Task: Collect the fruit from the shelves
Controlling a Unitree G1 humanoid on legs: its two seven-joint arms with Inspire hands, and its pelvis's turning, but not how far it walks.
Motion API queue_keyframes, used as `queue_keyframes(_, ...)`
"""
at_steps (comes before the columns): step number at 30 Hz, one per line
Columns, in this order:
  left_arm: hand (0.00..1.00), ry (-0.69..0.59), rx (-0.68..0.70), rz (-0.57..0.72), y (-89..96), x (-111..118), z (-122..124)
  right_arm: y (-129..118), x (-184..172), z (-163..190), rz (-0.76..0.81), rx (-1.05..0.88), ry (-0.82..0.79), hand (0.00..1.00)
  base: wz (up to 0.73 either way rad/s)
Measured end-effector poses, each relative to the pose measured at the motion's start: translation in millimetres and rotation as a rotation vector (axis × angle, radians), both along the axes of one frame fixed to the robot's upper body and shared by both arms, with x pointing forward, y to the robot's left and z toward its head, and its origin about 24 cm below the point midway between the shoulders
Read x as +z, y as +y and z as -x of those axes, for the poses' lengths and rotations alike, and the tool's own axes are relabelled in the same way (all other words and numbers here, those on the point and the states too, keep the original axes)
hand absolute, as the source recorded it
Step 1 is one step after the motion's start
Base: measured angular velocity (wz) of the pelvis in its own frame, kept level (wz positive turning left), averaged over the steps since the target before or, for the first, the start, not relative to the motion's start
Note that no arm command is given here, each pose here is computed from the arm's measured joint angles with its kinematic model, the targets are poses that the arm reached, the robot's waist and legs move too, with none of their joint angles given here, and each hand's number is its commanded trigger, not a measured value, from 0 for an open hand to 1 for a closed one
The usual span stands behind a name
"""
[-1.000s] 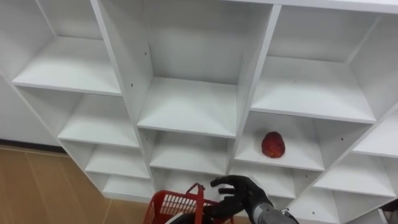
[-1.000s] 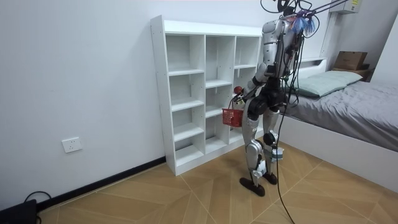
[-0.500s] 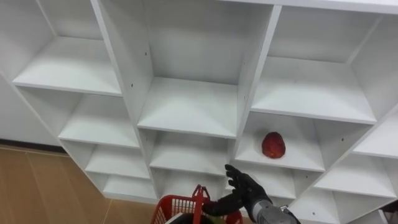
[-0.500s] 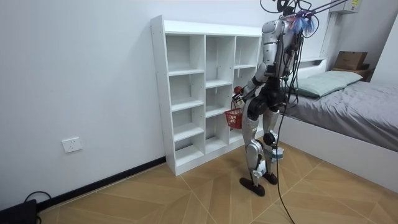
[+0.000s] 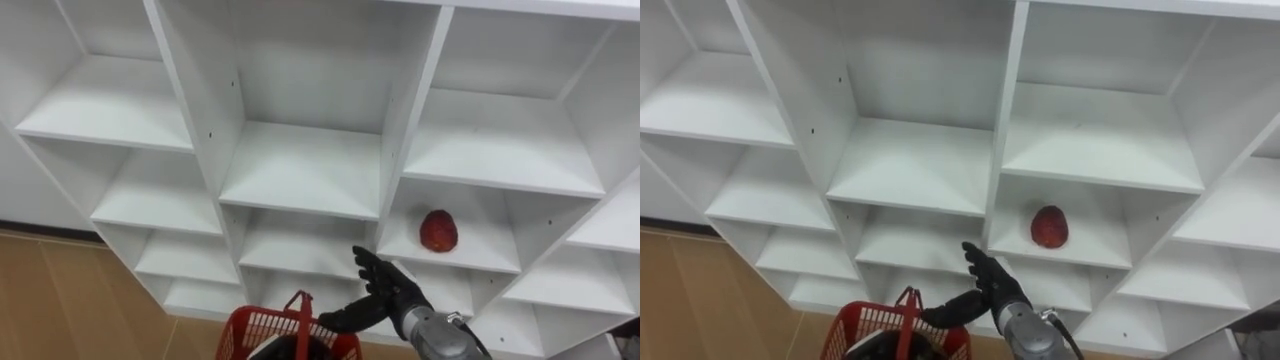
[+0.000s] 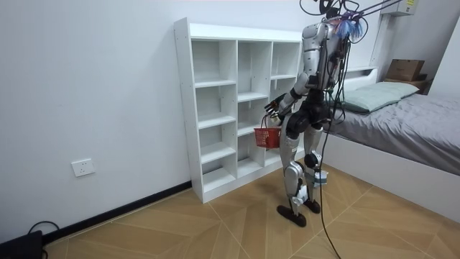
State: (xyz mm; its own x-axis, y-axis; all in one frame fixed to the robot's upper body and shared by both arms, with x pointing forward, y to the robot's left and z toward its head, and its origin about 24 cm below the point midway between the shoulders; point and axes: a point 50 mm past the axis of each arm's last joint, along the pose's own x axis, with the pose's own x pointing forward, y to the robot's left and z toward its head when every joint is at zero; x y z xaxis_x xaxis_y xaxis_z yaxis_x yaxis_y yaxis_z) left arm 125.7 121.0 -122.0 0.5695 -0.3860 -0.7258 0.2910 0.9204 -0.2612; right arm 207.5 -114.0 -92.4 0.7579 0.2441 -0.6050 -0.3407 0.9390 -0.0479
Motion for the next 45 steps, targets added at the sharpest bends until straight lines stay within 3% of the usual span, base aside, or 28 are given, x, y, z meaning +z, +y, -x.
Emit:
queue_keyframes(11,1.00,-0.032,0.085,-0.029,22.6,2.5,-7.1,-20.8,23.9,-5.3,0.100,0.045,-0.166,0.00,-0.01)
queue_keyframes(25,1.00,-0.010,0.123,-0.045,31.8,-1.0,-3.9,-48.6,62.1,-16.9,0.208,-0.047,-0.370,0.00,-0.11)
queue_keyframes(34,1.00,-0.004,0.125,-0.044,31.5,-1.8,-1.8,-51.7,66.5,-15.5,0.248,-0.048,-0.399,0.00,-0.06)
queue_keyframes(45,1.00,-0.005,0.183,-0.046,39.6,-2.1,-3.0,-73.1,72.7,-19.6,0.313,-0.101,-0.420,0.00,-0.06)
